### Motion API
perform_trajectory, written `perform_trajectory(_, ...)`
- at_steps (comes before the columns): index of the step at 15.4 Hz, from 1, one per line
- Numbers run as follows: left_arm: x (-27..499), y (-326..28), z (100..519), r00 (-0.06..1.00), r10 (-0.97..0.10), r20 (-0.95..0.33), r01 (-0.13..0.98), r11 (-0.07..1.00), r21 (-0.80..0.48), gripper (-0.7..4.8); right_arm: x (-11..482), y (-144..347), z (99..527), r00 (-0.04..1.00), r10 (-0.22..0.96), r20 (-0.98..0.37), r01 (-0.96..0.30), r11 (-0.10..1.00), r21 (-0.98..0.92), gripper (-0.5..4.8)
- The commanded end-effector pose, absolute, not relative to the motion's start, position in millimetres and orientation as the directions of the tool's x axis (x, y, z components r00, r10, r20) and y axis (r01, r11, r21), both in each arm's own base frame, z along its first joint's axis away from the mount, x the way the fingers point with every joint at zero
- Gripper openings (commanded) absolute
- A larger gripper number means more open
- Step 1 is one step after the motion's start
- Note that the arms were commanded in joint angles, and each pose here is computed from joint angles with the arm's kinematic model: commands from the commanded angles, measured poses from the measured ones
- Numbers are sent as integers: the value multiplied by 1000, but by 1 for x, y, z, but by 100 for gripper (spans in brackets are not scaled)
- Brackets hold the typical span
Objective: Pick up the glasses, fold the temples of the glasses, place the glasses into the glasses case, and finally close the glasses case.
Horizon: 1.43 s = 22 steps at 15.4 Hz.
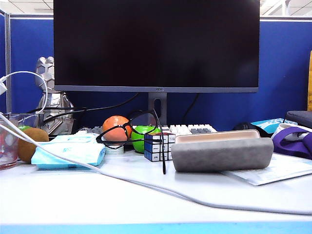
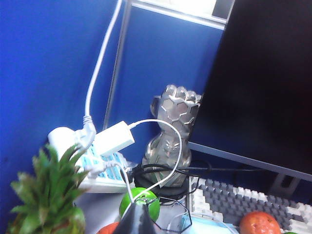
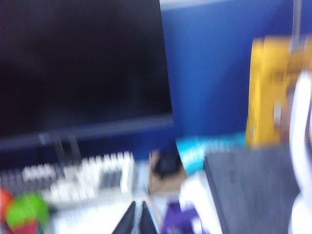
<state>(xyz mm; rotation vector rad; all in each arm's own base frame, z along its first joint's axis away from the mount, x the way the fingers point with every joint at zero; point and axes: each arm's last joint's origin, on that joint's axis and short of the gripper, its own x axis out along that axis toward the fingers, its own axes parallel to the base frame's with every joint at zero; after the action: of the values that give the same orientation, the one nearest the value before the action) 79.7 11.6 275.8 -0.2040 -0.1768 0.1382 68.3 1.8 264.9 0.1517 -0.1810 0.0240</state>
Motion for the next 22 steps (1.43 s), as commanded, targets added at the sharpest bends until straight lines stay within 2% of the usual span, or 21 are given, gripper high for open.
perform_trajectory(1,97,14,310,982,141,125,-121,981,-151,-4,67,2,305,981,13,192,-44,987,156,-5)
perform_trajectory(4,128,15,347,996,52,73,-43,992,-116,-4,78,2,350,991,15,130,-44,975,218,-6)
perform_trajectory(7,162,14,372,988,-152,20,153,984,-96,-4,96,3,384,992,24,122,-50,976,212,-5)
perform_trajectory(9,190,11,380,962,-271,-43,264,958,-112,-4,113,6,405,991,83,107,-104,974,201,-5)
perform_trajectory(10,196,9,380,958,-281,-60,275,957,-86,-4,118,7,410,988,111,103,-130,971,199,-5)
perform_trajectory(12,216,1,379,941,-319,-110,313,947,-65,-4,135,11,423,967,245,72,-254,948,192,-5)
perform_trajectory(14,233,-19,377,900,-403,-166,403,914,-38,-4,150,14,430,944,329,29,-328,923,199,-6)
perform_trajectory(15,249,-38,374,863,-465,-196,474,881,-2,-4,163,18,434,908,419,3,-410,888,208,-5)
perform_trajectory(18,277,-66,358,801,-535,-267,550,835,-22,-4,186,29,429,876,482,-30,-464,858,220,-5)
perform_trajectory(22,309,-102,314,703,-593,-393,679,723,124,-4,204,48,417,823,561,-88,-528,813,245,-5)
